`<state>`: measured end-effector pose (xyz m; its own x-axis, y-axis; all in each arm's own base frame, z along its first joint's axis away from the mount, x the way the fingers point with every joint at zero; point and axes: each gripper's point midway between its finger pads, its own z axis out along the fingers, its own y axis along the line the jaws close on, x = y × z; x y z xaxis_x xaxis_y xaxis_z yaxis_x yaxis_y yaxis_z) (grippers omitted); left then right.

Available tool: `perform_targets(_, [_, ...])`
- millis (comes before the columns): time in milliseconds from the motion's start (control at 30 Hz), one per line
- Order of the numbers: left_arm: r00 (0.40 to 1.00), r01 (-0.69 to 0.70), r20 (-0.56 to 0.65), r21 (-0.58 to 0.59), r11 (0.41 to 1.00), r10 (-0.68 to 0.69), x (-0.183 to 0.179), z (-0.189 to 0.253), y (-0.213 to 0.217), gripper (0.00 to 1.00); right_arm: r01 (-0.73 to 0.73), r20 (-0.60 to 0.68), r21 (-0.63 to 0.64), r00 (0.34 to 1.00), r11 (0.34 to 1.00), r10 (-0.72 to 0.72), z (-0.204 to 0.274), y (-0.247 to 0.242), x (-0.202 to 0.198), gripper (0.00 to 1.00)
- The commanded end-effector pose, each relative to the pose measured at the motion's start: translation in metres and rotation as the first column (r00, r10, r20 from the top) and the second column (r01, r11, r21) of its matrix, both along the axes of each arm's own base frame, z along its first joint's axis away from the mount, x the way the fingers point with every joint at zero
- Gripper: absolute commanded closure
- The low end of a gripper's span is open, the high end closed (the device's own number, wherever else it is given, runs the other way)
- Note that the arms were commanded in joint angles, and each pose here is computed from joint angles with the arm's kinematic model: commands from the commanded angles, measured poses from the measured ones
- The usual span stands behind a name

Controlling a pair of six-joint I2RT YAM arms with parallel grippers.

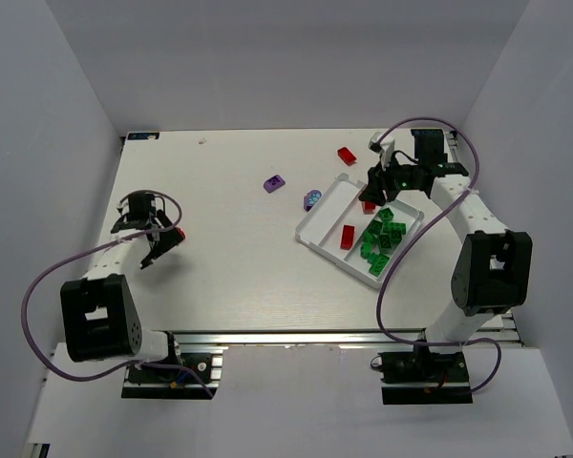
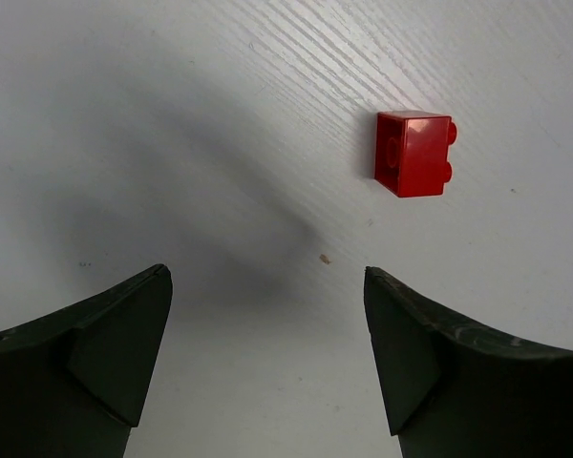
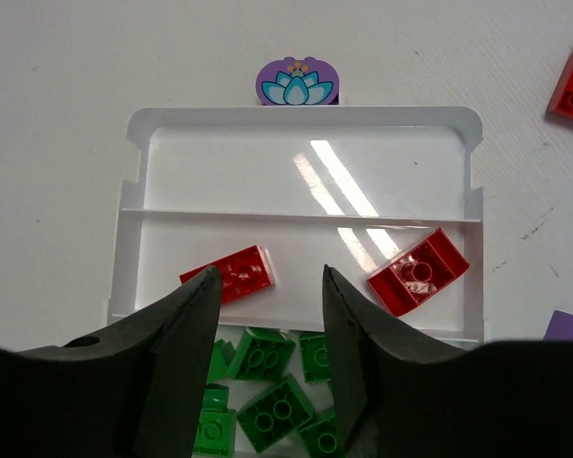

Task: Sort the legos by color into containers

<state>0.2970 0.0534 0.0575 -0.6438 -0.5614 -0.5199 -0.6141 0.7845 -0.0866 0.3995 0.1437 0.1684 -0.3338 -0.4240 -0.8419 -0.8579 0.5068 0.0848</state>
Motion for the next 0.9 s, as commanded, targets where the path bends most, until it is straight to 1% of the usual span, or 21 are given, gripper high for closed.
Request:
perform_targets(0, [0.999,0.049,0.015,-0.016,0.999,-0.049,0.008,-0.004,-0.001,0.1,-0.023,0.031,0.057,0.999,0.998,0.022,0.026,0.009,-0.013,0.47])
perform_targets(133, [0.997,0.073,-0.02,-0.017,0.997,-0.073,0.016,-0.017,0.002,0.12,-0.022,0.021,0.078,1.0,0.997,0.02,0.027,0.011,-0.017,0.46])
perform_targets(233, [0.995,0.103,0.006,-0.036,0.994,-0.103,0.032,-0.011,-0.001,0.16,-0.023,0.018,0.08,1.0,0.997,0.022,0.027,0.011,-0.017,0.46])
perform_targets(367, [0.991,0.13,0.041,-0.066,0.989,-0.127,0.049,-0.002,-0.007,0.22,-0.02,0.011,0.078,1.0,0.997,0.02,0.024,0.011,-0.016,0.46])
perform_targets(433, [0.988,0.148,0.062,-0.085,0.985,-0.143,0.054,0.0,-0.011,0.29,-0.017,0.005,0.076,1.0,0.997,0.017,0.022,0.011,-0.015,0.46])
perform_targets(533, [0.983,0.177,0.071,-0.104,0.979,-0.17,0.059,-0.003,-0.016,0.33,-0.016,-0.005,0.077,1.0,0.997,0.016,0.019,0.011,-0.016,0.45])
perform_targets(600, [0.976,0.211,0.083,-0.126,0.969,-0.202,0.063,-0.004,-0.022,0.32,-0.012,-0.006,0.077,1.0,0.997,0.013,0.018,0.011,-0.015,0.45])
perform_targets(633, [0.975,0.218,0.077,-0.133,0.967,-0.209,0.065,-0.007,-0.023,0.29,-0.01,-0.006,0.074,1.0,0.997,0.011,0.018,0.01,-0.014,0.45])
perform_targets(700, [0.972,0.232,0.082,-0.132,0.964,-0.222,0.071,-0.007,-0.023,0.26,-0.009,-0.01,0.073,1.0,0.997,0.01,0.017,0.01,-0.014,0.45])
perform_targets(867, [0.97,0.242,0.063,-0.137,0.961,-0.235,0.085,-0.015,-0.022,0.25,-0.006,-0.015,0.072,1.0,0.997,0.007,0.016,0.011,-0.013,0.44])
